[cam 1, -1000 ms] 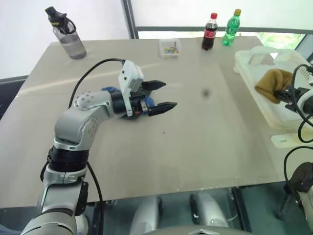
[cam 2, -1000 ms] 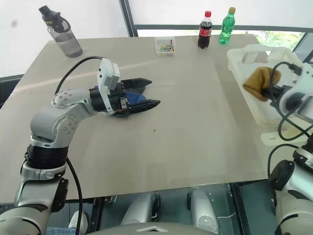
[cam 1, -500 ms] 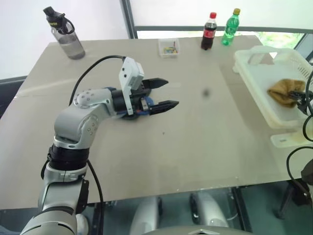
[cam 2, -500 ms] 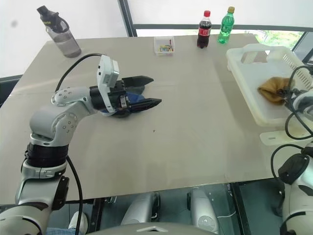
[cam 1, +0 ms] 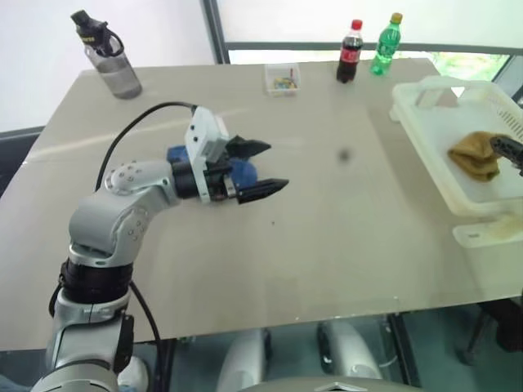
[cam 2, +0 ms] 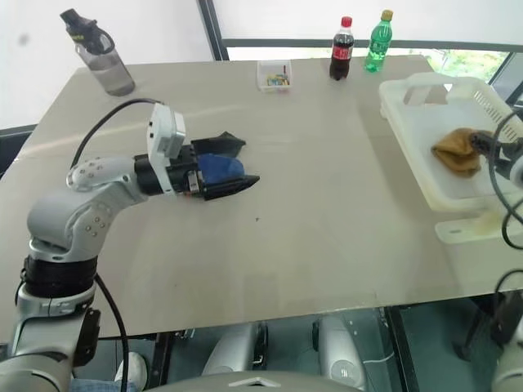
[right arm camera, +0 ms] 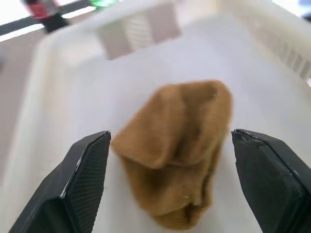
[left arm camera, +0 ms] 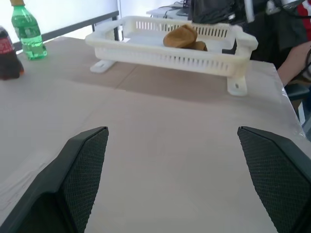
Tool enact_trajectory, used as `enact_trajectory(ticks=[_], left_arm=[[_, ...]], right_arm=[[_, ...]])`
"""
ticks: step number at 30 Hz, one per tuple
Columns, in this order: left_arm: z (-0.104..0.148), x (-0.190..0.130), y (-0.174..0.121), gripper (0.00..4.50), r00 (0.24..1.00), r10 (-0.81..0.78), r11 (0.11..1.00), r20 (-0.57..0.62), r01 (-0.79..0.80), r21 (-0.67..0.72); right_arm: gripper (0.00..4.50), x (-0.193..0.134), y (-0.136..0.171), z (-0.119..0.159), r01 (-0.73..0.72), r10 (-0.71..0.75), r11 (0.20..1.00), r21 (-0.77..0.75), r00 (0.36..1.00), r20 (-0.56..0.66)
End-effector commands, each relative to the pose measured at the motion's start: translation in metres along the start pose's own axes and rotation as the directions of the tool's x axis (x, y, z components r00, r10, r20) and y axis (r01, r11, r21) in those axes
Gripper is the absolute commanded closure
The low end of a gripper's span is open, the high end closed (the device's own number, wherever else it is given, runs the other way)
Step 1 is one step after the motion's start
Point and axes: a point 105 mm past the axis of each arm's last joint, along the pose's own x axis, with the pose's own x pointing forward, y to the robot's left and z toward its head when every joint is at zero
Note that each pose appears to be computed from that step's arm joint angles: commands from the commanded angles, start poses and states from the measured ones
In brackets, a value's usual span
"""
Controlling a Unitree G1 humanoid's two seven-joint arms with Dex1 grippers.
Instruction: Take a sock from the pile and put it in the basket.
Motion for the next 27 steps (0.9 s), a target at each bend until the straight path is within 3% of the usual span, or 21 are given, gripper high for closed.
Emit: enact_trajectory(ticks=[1,8,12,27], left_arm=[[0.009,-0.013,-0.004,0.00,1.000,0.026,0.999,0.009,-0.027,0.043],[-0.015,-0.048,-0.012,0.00,0.993,0.115,0.991,-0.021,-0.116,-0.061],[-0.031,-0.063,-0.019,0.00,0.987,0.149,0.984,-0.053,-0.153,-0.089],[-0.040,-0.095,-0.028,0.00,0.964,0.246,0.961,-0.101,-0.256,-0.106]], right_arm=[[0.43,-0.012,0.050,-0.002,-0.237,0.242,0.962,-0.138,0.970,0.020],[0.43,-0.061,0.111,-0.068,-0.530,0.519,0.825,-0.194,0.848,-0.110],[0.43,-0.083,0.118,-0.094,-0.612,0.576,0.770,-0.178,0.788,-0.220],[0.43,-0.095,0.123,-0.104,-0.702,0.663,0.689,-0.180,0.711,-0.232]])
